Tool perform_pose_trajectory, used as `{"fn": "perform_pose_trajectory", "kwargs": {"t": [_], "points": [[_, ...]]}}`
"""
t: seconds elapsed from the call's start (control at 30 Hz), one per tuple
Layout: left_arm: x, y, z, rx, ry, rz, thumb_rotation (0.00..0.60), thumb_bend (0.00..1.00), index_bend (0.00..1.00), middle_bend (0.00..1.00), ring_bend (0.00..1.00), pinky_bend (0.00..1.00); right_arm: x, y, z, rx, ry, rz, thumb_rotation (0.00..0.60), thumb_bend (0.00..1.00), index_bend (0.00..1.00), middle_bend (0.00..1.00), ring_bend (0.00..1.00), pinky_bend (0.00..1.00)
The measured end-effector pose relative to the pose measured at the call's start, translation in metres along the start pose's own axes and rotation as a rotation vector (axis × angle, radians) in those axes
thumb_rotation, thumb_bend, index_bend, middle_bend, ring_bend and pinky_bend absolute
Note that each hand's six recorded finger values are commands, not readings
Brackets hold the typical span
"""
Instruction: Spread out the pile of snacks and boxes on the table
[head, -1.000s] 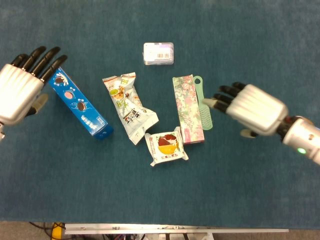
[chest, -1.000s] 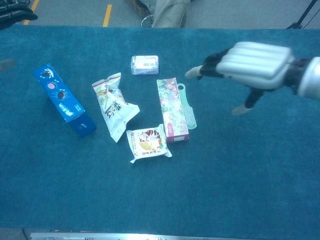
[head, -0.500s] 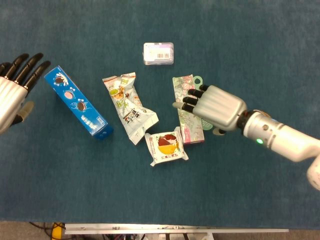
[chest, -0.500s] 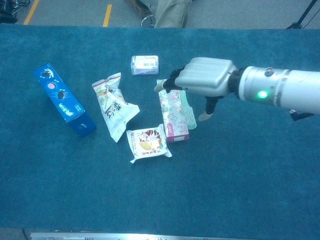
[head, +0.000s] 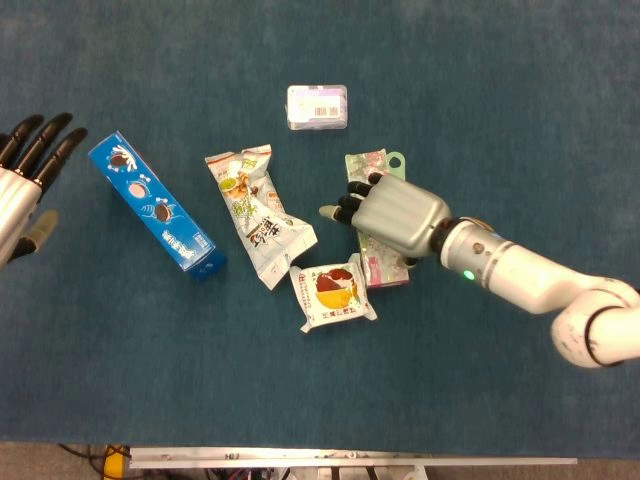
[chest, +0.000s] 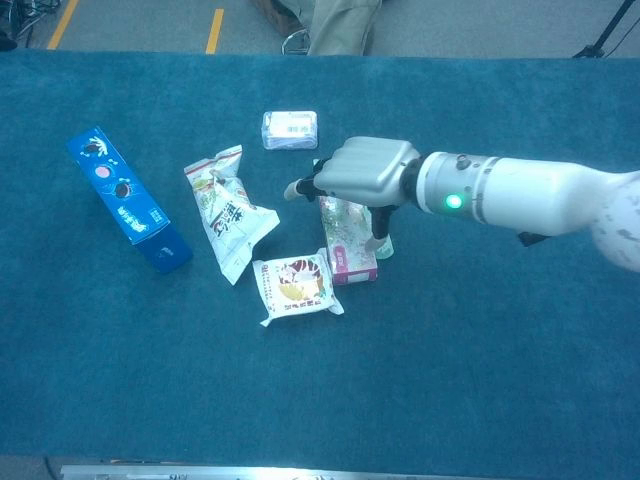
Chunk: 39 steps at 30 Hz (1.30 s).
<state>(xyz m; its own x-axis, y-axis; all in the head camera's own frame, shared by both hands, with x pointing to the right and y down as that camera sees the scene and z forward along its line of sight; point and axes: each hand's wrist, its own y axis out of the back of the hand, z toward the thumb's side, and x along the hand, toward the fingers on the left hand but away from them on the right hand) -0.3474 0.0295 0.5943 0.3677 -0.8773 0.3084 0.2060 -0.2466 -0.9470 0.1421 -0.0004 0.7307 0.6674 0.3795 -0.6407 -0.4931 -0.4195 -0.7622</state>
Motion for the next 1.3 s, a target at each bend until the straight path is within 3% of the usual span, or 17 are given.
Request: {"fn": "perform_pose_trajectory", "kwargs": {"t": [0.33, 0.6, 1.0, 1.3], "points": [[-0.003, -0.001, -0.004, -0.002, 0.009, -0.003, 0.6, 0.36, 0.0, 0.07, 0.09, 0.28, -0.021, 0.002, 0.0, -0.029, -0.017, 0.023, 0.6, 0.0, 0.12, 0.24, 0.17, 0.28], [-0.004, -0.002, -0.006, -0.005, 0.009, -0.002, 0.6, 0.36, 0.0, 0.07, 0.09, 0.28, -0.011, -0.007, -0.016, 0.007, -0.057, 0.074, 0.6, 0.0, 0.12, 0.24, 0.19, 0.28], [0.0, -0.005, -0.002, -0.01, -0.007, -0.008, 0.6, 0.36, 0.0, 0.06, 0.09, 0.28, 0.027, -0.025, -0.051, 0.024, -0.147, 0.131, 0.6, 0.0, 0.12, 0.25, 0.19, 0.28], [0.003, -0.008, 0.002, -0.011, -0.019, -0.014, 0.6, 0.36, 0.0, 0.06, 0.09, 0.28, 0.077, -0.038, -0.078, 0.014, -0.212, 0.146, 0.6, 0.0, 0.12, 0.25, 0.19, 0.28]]}}
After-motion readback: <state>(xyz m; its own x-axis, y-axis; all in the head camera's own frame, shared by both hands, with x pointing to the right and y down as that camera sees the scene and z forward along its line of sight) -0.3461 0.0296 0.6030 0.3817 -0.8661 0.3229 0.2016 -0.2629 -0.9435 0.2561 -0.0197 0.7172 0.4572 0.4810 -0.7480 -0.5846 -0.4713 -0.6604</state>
